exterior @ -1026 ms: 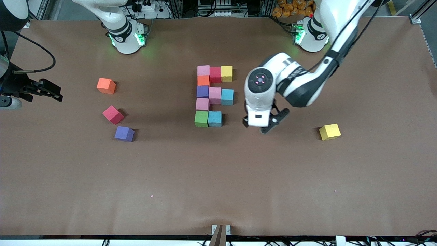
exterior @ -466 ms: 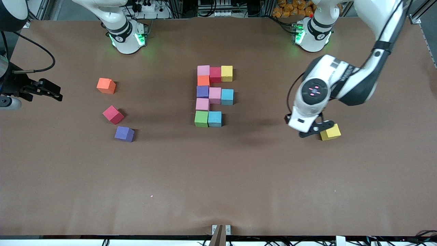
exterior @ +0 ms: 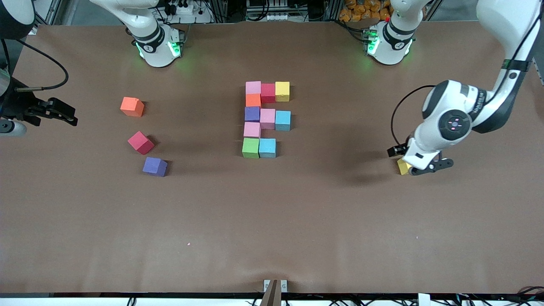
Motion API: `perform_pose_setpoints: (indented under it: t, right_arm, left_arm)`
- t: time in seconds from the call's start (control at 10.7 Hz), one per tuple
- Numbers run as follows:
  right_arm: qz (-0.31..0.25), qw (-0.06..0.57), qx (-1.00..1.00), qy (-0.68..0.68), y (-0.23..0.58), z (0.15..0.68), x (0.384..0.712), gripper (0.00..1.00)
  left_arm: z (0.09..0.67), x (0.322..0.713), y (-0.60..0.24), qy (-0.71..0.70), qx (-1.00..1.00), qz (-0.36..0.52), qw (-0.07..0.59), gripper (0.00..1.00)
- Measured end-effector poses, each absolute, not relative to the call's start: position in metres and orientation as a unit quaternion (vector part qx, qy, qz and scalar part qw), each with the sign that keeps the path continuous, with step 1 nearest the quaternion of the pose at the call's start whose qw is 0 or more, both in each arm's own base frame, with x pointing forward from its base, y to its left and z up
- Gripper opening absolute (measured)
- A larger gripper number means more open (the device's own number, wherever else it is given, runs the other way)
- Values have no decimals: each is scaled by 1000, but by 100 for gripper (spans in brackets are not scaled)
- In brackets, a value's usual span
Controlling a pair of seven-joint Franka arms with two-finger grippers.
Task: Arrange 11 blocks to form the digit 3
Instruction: 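Move the left gripper to the yellow cube and grasp it, then carry the yellow cube with the left gripper toward the cyan cube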
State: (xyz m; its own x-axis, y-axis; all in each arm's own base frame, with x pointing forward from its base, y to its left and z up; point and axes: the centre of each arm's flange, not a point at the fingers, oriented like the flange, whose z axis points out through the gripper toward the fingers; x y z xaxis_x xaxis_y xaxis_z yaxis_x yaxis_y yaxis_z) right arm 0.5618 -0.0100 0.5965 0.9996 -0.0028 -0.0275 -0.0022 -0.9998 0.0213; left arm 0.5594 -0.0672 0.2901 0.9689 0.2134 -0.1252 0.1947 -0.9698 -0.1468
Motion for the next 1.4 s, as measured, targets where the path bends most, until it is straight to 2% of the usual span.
perform_pose_setpoints:
  t: [1.4]
  right_arm:
    - [-12, 10, 1000, 10, -10, 592, 566, 100]
  left_arm:
    - [218, 580, -13, -64, -996, 59, 28, 100]
